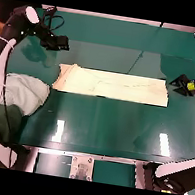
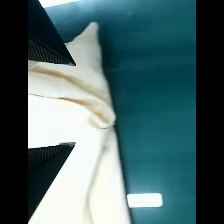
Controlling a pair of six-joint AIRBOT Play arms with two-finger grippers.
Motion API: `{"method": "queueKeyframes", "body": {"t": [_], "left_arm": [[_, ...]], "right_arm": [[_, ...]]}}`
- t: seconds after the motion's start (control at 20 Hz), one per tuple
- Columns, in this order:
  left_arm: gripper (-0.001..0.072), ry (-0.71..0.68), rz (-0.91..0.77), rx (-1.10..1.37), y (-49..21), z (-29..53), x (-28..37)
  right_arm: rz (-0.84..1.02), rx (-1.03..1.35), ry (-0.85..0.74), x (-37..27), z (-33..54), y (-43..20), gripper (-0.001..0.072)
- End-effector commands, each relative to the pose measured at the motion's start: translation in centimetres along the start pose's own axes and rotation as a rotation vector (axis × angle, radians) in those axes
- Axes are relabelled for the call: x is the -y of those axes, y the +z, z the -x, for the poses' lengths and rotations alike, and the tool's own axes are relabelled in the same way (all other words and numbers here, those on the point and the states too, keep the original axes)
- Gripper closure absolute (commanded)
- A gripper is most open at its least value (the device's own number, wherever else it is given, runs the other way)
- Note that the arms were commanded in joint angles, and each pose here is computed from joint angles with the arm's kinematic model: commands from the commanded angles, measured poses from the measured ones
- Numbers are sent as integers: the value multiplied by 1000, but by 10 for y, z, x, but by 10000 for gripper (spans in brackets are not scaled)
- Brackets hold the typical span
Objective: Fold the shirts.
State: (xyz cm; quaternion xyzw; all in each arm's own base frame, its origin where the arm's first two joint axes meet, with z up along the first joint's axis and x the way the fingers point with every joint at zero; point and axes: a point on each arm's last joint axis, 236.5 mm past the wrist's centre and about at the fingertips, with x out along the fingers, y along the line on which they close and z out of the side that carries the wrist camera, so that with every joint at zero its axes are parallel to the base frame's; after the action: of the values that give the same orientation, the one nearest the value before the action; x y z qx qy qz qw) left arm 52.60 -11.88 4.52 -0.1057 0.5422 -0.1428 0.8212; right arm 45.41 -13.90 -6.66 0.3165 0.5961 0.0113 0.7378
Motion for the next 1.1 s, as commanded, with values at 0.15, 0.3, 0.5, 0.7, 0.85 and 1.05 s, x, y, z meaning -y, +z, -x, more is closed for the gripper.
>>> {"method": "queueKeyframes", "body": {"t": [0.15,0.3,0.5,0.7,0.85,1.05], "left_arm": [[280,-65,19,-84,-18,4,18],[282,-69,11,-86,-19,3,23],[687,-133,31,-65,-14,4,38],[688,-215,0,-91,-25,-24,86],[688,-311,-53,-167,-60,-84,158],[687,-519,-45,-147,-104,-158,268]], "right_arm": [[90,-157,165,-5,-53,-30,173],[111,-199,170,-12,-71,-39,461],[176,-188,179,-24,-59,-29,692],[239,-177,191,-51,-15,-15,694],[304,-126,190,-83,34,-9,694],[405,-6,219,-138,101,-15,693]]}}
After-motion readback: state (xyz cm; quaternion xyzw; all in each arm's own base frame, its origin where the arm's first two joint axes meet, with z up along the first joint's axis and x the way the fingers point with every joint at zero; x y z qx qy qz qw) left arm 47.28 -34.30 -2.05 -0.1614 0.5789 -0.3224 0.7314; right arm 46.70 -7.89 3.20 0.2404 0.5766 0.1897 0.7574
